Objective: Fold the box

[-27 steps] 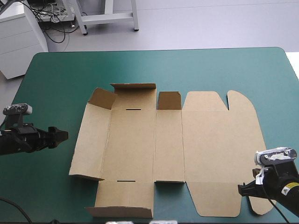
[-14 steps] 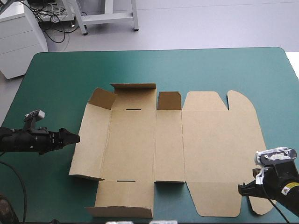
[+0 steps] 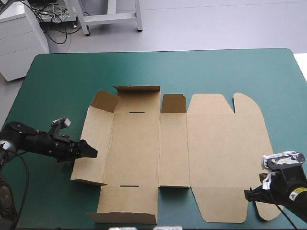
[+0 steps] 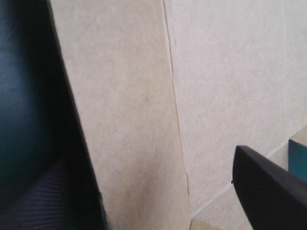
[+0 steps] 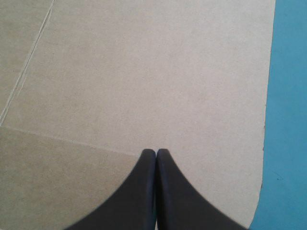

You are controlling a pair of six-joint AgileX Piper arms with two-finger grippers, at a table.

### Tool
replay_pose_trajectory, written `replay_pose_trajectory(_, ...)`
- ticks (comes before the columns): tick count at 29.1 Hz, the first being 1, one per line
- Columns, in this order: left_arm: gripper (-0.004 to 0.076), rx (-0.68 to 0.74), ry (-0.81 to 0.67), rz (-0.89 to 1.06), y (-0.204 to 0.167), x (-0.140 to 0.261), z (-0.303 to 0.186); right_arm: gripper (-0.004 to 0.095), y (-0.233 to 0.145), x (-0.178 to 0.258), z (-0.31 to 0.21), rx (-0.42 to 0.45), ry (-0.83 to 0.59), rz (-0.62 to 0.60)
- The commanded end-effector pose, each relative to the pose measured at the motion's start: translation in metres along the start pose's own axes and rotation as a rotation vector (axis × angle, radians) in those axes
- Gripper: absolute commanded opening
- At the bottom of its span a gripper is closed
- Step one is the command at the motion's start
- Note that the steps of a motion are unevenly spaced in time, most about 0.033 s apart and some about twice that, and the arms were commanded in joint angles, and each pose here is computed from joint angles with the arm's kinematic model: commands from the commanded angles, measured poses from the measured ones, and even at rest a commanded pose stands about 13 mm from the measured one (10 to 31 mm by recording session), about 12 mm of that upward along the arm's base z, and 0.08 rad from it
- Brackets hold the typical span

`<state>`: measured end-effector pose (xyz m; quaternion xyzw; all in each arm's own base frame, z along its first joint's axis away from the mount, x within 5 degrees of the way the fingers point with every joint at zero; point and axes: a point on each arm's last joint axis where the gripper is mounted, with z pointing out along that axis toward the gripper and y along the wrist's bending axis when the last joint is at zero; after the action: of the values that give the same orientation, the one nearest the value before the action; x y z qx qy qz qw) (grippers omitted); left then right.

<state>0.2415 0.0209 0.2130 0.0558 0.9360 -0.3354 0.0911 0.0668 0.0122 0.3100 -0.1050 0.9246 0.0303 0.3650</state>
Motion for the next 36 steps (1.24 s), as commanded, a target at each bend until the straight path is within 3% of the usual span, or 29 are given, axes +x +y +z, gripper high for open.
replay_pose_trajectory(1,0.0631,0.098,0.032,0.013,-0.016,0.003,-0.001,-0.0023,-0.001,-0.009,-0.005,0.013,-0.068,-0.004)
replay_pose_trajectory(15,0.0629,0.106,0.014,-0.059,-0.006,0.008,0.018,-0.0023,-0.001,-0.009,-0.005,0.017,-0.067,-0.006)
replay_pose_trajectory(18,0.0592,0.122,0.033,-0.070,-0.004,0.009,0.021,-0.0023,-0.001,-0.009,-0.005,0.017,-0.067,-0.006)
replay_pose_trajectory(23,0.0418,0.133,0.034,-0.089,-0.002,0.008,0.023,-0.0023,-0.001,-0.009,-0.005,0.017,-0.067,-0.006)
replay_pose_trajectory(30,-0.0022,0.071,0.003,-0.095,0.004,0.005,0.024,-0.0023,-0.001,-0.009,-0.005,0.015,-0.067,-0.006)
replay_pose_trajectory(36,-0.0032,0.101,-0.027,-0.056,0.000,-0.002,0.020,-0.0023,-0.001,-0.009,-0.005,0.016,-0.069,-0.006)
